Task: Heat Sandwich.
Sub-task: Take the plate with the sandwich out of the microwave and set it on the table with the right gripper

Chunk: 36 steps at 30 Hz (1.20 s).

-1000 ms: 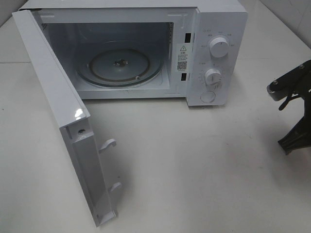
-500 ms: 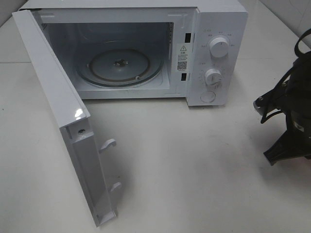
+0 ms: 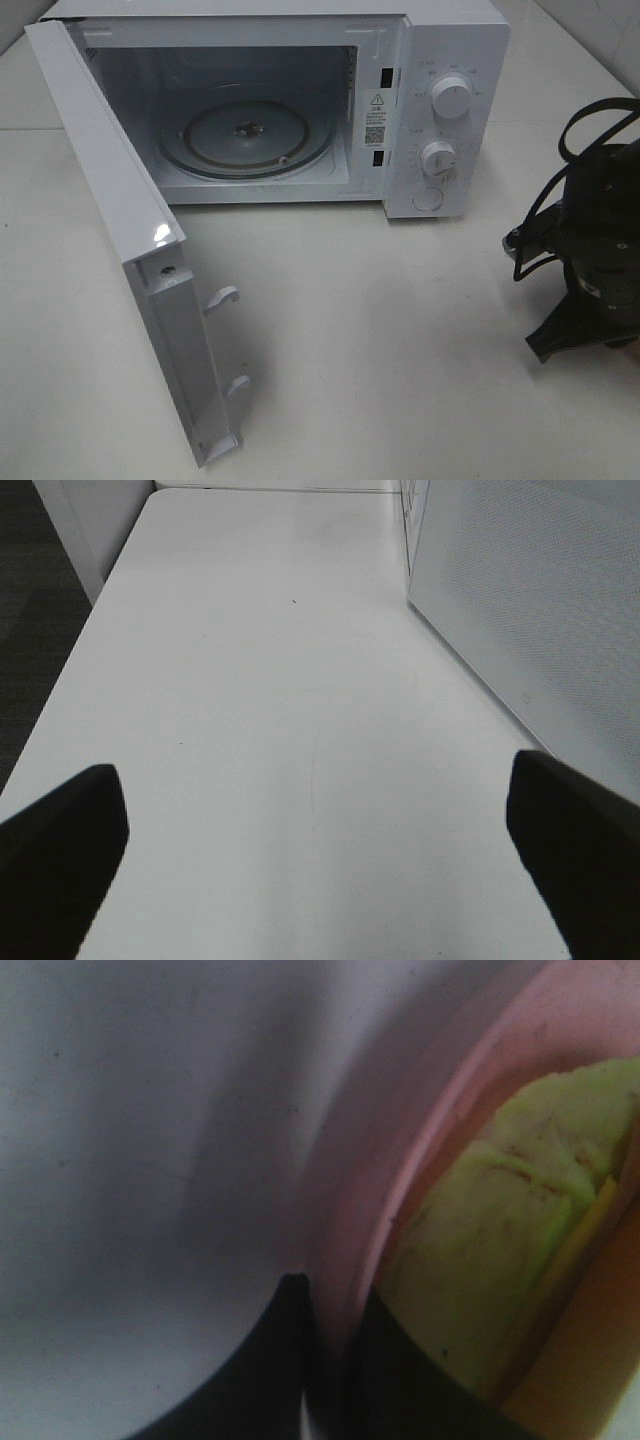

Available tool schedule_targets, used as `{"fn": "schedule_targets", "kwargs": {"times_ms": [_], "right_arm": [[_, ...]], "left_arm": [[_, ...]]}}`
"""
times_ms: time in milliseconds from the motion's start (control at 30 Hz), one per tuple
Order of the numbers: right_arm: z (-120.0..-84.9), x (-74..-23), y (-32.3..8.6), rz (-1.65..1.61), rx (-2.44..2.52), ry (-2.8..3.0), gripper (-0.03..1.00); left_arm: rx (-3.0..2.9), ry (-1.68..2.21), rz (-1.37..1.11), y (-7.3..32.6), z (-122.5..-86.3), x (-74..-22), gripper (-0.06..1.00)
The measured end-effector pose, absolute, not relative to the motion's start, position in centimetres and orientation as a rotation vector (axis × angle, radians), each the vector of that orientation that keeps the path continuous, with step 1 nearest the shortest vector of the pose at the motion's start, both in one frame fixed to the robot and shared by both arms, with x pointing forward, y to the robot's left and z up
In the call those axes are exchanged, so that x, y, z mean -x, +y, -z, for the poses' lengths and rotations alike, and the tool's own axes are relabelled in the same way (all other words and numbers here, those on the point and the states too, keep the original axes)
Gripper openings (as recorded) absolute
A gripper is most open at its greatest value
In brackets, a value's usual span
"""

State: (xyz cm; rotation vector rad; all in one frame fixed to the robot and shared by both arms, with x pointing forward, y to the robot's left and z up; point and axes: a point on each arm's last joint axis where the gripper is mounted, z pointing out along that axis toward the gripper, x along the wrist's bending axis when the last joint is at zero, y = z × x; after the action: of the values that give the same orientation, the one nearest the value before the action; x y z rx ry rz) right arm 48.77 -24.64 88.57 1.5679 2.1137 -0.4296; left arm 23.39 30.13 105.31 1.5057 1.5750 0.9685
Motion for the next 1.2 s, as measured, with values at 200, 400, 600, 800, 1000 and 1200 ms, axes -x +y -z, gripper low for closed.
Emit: {"fn": "schedule_targets", "kwargs": {"times_ms": [200,400,600,800,1000,1200], "right_arm": [[-87.0,-48.8,-24.5,0.463,-1.559,2.155,0.08],[-86.8,-48.8,-24.6,0.481,-1.538,2.159,0.08],[-86.8,-48.8,-24.6,0.481,-1.537,2.159,0.09],[-86.8,-48.8,-24.6,0.482,-1.534,2.159,0.12],[-87.0,-48.9,-24.6,0.475,-1.535,2.156,0.18],[-88.0,-48.8,-24.4,0.409,-1.579,2.135,0.37]], "left_arm": [[-1.506,1.575,-0.969,30.1,-105.3,-23.4,0.97],[-1.506,1.575,-0.969,30.1,-105.3,-23.4,0.97],[-1.506,1.575,-0.969,30.1,-105.3,-23.4,0.97],[-1.506,1.575,-0.969,30.1,-105.3,-23.4,0.97],[-1.506,1.575,-0.969,30.1,-105.3,-23.4,0.97],[-1.506,1.575,-0.969,30.1,-105.3,-23.4,0.97]]}}
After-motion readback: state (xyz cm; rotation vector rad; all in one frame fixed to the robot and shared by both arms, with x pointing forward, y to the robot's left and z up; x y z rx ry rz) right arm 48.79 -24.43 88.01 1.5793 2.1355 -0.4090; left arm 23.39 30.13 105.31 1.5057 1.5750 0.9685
